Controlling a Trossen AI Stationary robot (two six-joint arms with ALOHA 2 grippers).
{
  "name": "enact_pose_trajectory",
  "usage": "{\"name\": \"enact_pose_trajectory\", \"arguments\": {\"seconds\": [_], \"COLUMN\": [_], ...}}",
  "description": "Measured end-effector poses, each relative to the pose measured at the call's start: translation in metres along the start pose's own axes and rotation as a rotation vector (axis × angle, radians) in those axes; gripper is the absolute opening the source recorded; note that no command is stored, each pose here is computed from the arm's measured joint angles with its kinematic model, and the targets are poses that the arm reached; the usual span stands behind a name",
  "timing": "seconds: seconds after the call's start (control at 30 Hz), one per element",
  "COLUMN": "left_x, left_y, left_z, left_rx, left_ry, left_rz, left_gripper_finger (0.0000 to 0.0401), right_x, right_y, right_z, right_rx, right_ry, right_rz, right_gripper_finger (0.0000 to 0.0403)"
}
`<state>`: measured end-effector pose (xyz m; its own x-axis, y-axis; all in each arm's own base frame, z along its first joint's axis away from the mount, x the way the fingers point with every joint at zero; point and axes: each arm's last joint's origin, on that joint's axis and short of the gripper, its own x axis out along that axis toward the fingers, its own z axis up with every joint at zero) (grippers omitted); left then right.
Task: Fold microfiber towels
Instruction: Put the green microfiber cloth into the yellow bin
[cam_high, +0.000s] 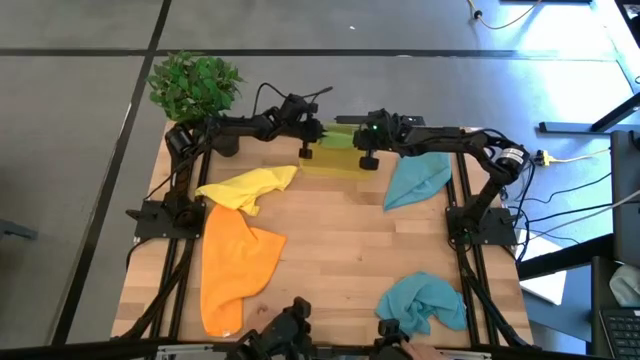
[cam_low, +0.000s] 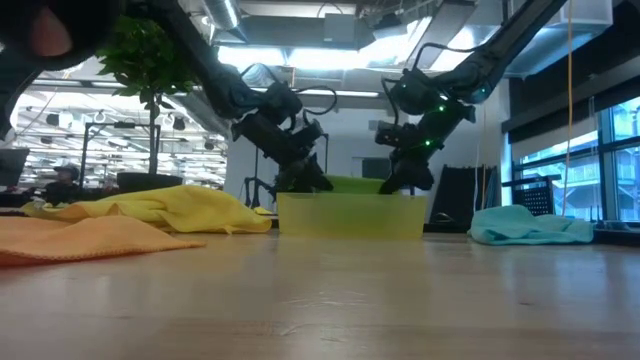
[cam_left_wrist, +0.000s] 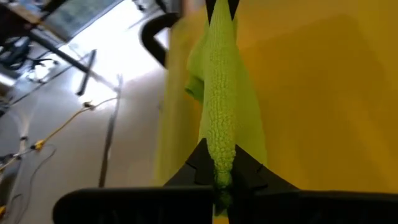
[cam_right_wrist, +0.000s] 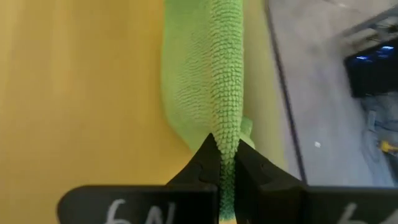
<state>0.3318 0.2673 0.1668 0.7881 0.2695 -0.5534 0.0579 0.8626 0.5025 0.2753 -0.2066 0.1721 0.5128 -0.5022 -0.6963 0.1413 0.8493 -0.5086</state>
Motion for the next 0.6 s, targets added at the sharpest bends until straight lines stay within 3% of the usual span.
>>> {"name": "enact_pose_trajectory", "arguments": {"seconds": [0.33, 0.6], "left_x": [0.001, 0.001], "left_y": [-0.011, -0.016], "left_z": [0.001, -0.002], "left_rx": [0.000, -0.024], "left_ry": [0.003, 0.034], "left_rz": [-0.096, -0.142], "left_gripper_finger": [0.0059, 0.0121], "right_x": [0.001, 0.000], "right_y": [0.016, 0.021], "right_z": [-0.011, -0.011], "right_rx": [-0.009, -0.002], "right_ry": [0.005, -0.048], "right_rz": [0.151, 0.277], "right_gripper_finger": [0.0017, 0.0099]}}
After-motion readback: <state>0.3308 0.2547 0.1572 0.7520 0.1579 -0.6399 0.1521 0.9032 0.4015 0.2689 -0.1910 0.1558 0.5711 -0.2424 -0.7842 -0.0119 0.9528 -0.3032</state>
